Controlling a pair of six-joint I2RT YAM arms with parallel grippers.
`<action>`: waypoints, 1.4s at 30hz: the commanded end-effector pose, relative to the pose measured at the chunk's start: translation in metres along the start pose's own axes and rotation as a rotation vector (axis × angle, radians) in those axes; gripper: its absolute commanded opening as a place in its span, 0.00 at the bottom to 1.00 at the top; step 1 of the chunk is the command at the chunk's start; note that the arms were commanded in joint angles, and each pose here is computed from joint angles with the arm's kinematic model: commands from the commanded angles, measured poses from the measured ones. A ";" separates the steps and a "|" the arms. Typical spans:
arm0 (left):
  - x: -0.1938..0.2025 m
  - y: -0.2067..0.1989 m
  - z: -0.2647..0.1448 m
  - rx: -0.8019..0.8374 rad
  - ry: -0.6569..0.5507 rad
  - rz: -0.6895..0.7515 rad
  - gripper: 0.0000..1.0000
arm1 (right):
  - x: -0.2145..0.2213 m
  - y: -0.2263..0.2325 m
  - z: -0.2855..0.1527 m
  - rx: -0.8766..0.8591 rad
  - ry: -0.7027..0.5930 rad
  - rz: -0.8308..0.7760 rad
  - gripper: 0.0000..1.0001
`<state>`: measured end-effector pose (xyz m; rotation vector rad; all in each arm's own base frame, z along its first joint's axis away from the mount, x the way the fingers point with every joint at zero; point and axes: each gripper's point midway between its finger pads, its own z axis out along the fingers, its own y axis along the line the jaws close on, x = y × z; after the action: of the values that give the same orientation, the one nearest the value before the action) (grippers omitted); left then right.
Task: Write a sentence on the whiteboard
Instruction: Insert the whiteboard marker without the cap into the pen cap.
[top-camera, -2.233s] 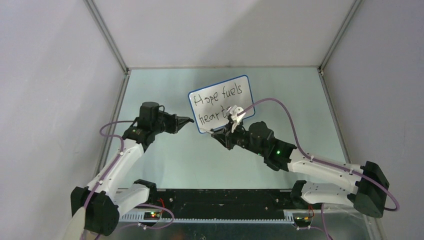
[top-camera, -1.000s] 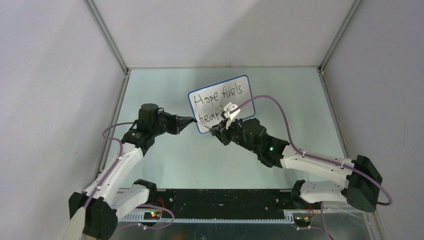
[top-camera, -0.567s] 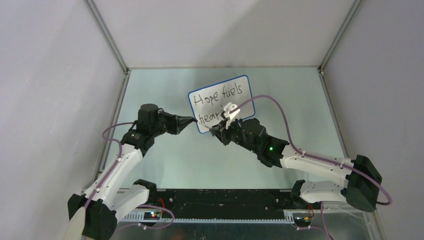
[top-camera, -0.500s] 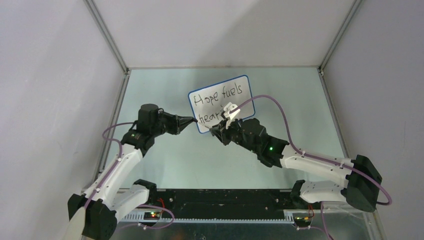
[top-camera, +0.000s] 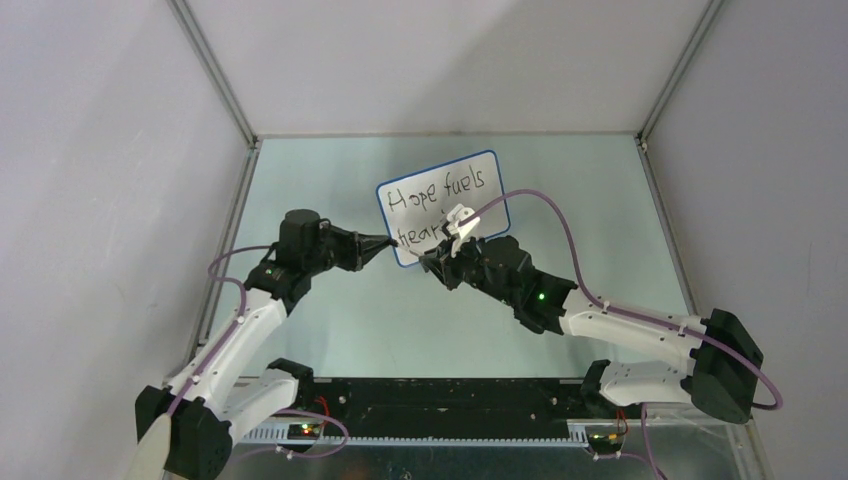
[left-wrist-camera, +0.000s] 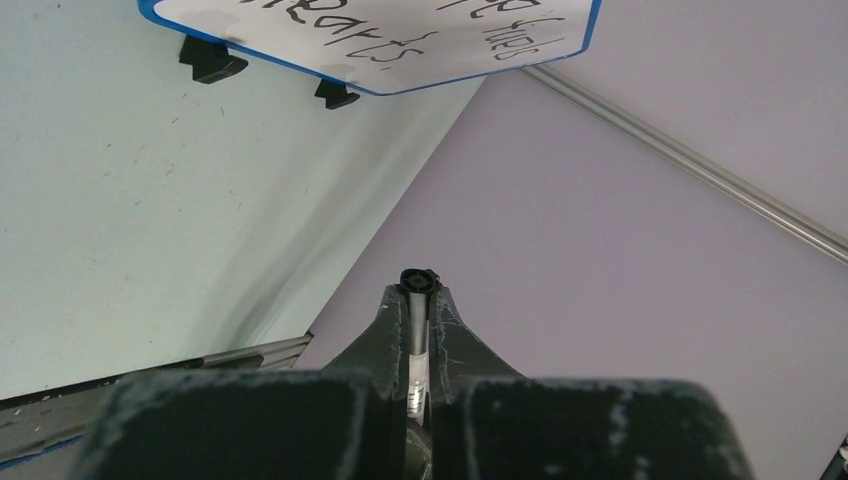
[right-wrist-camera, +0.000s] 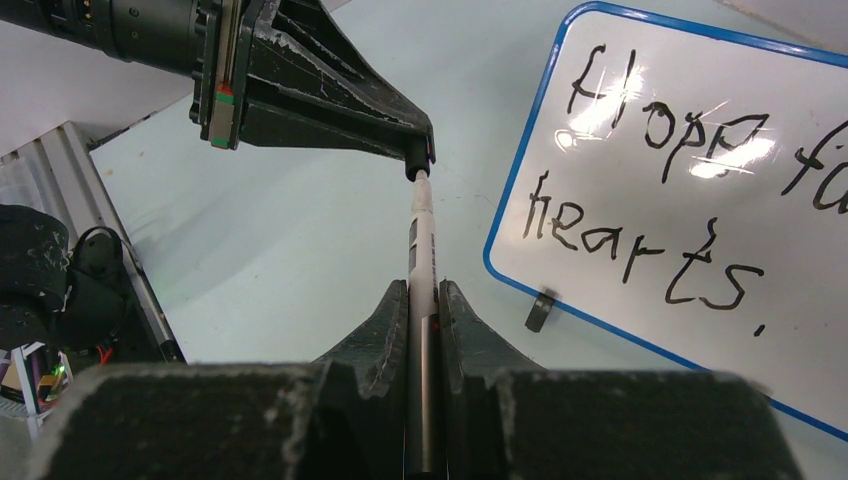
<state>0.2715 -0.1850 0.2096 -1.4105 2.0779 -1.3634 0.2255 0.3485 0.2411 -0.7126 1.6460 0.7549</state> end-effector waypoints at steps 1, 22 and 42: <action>0.008 -0.008 -0.004 0.033 0.024 0.006 0.00 | -0.032 0.001 0.003 0.002 -0.080 0.001 0.00; 0.064 -0.017 0.009 0.066 0.133 0.034 0.00 | -0.009 -0.005 0.020 0.053 -0.006 -0.023 0.00; 0.125 -0.021 0.026 0.109 0.340 0.059 0.00 | 0.004 -0.019 0.014 0.095 0.058 -0.024 0.00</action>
<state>0.2886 -0.2513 0.1676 -1.4696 2.0627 -1.3533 0.2522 0.3271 0.1982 -0.6979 1.8050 0.5136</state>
